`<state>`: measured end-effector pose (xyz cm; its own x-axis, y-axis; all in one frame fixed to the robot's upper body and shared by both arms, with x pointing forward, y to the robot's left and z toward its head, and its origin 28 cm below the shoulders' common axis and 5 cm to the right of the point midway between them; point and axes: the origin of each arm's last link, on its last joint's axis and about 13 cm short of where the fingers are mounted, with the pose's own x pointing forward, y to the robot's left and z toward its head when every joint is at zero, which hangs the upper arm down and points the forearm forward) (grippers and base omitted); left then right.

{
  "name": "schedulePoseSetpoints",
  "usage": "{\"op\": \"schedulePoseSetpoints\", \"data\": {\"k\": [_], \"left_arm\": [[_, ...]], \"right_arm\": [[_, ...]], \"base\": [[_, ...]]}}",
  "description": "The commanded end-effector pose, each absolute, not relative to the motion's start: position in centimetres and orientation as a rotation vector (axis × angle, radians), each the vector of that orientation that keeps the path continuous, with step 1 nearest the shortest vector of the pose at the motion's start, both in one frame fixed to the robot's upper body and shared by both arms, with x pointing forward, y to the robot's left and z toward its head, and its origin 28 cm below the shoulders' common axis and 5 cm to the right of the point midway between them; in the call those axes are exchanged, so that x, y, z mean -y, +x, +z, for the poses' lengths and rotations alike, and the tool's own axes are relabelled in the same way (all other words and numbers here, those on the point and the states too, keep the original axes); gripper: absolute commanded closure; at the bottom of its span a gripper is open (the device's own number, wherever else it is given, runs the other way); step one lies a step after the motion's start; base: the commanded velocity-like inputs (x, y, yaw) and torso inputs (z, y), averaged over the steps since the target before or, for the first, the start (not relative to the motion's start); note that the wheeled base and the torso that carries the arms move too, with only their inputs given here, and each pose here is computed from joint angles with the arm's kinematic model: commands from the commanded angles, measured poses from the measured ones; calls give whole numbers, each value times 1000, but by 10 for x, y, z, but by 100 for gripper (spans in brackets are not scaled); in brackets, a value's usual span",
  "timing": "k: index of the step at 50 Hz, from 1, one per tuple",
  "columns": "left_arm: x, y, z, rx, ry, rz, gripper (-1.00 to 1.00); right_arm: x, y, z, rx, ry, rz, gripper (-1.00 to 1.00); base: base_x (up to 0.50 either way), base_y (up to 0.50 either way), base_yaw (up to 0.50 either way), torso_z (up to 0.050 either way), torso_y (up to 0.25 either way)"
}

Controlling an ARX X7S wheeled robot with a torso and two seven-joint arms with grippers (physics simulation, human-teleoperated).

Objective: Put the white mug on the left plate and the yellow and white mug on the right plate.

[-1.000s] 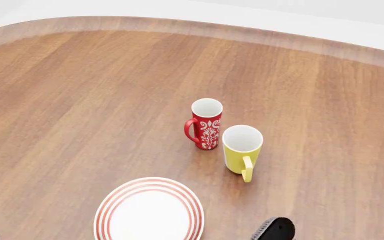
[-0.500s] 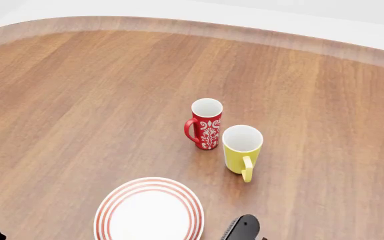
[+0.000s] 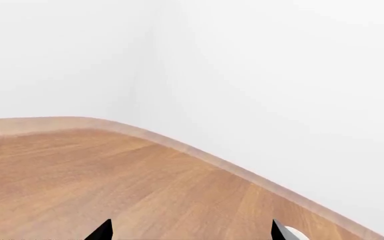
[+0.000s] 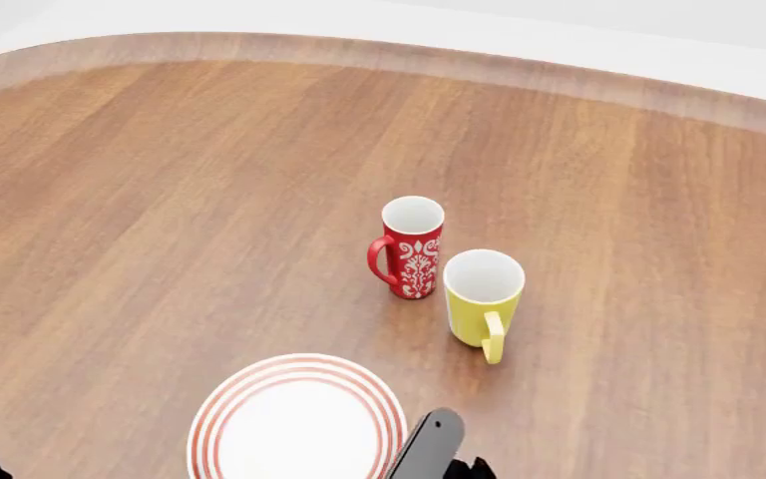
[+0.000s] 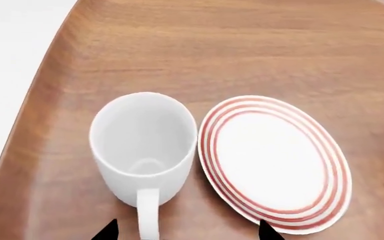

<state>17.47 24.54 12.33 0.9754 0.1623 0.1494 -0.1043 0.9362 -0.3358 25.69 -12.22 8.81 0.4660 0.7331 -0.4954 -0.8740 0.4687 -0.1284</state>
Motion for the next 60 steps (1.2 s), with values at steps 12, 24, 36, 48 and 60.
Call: {"op": "schedulePoseSetpoints", "data": {"k": [12,24,36,48,60], "left_arm": [[-245,170,126,182,-334,130,-100],[-247,168,129,188,-344,137,-100],[-246,171,128,184,-344,136,-100],[-245,170,128,186,-344,136,-100],[-246,170,128,185,-346,138,-100]], "right_arm": [[112,268,71,-454,-402,1096,-100],[109,278,56,-498,-387,1104,-100],[107,277,46,-529,-396,1139,-100],[101,281,45,-535,-410,1167,-100],[96,285,38,-549,-415,1194,-100]], "base": [[0,0,0,0,0],[0,0,0,0,0],[0,0,0,0,0],[0,0,0,0,0],[0,0,0,0,0]]}}
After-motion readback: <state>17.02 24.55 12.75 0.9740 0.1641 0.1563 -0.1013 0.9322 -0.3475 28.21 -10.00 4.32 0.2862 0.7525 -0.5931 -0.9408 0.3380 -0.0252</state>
